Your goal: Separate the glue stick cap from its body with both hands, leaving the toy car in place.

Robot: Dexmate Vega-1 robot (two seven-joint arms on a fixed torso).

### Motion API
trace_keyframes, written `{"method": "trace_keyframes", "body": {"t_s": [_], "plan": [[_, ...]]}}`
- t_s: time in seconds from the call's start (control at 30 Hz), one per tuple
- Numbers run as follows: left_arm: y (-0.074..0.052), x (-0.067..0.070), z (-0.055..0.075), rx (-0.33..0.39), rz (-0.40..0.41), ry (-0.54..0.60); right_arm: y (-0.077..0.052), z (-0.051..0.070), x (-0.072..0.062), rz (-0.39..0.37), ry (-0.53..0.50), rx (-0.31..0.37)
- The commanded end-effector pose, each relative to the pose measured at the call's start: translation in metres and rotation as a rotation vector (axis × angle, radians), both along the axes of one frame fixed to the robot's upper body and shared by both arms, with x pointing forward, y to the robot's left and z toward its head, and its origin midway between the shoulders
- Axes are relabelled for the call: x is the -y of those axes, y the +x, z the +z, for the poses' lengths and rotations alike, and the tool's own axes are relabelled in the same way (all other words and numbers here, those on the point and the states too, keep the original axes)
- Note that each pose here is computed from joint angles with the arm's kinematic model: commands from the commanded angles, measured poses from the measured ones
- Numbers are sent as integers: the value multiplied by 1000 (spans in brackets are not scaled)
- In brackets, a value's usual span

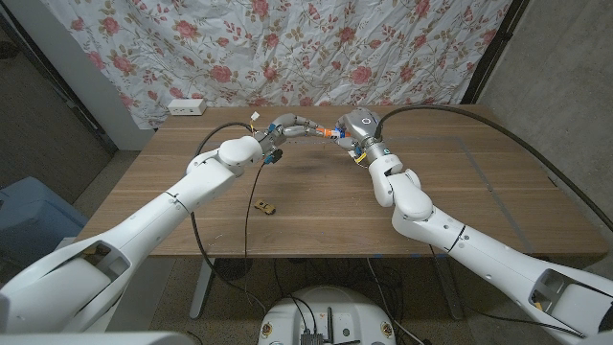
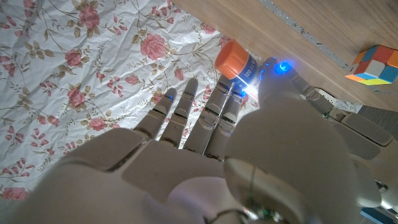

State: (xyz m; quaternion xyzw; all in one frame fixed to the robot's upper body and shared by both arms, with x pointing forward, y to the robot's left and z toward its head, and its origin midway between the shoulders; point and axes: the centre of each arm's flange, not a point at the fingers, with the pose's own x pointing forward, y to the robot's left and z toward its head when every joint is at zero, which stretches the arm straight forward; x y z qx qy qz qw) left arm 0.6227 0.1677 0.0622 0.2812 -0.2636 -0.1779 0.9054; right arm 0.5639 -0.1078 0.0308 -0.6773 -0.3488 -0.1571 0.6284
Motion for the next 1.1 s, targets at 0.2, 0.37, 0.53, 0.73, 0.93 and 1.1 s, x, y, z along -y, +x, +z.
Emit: {"method": "trace_keyframes", "body": {"t_s": [0.2,0.37,0.53,0.73,0.93,1.1], "plan": [[-2,-2,0,1,4,-9,1,-1,4,5,4,5],[-2,-2,0,0,3,-6,2,-1,4,1,9,7],[-3,-3,1,-1,14,-3,2,-1,6,-3,12,5],[-4,-3,0,-1,15,-6,3,-2,8,0,11,9],[-6,-3,0,3,17,-5,3,-3,8,-1,7,10],[-7,-4,0,4,20,-6,4,-3,10,-4,12,12]]}}
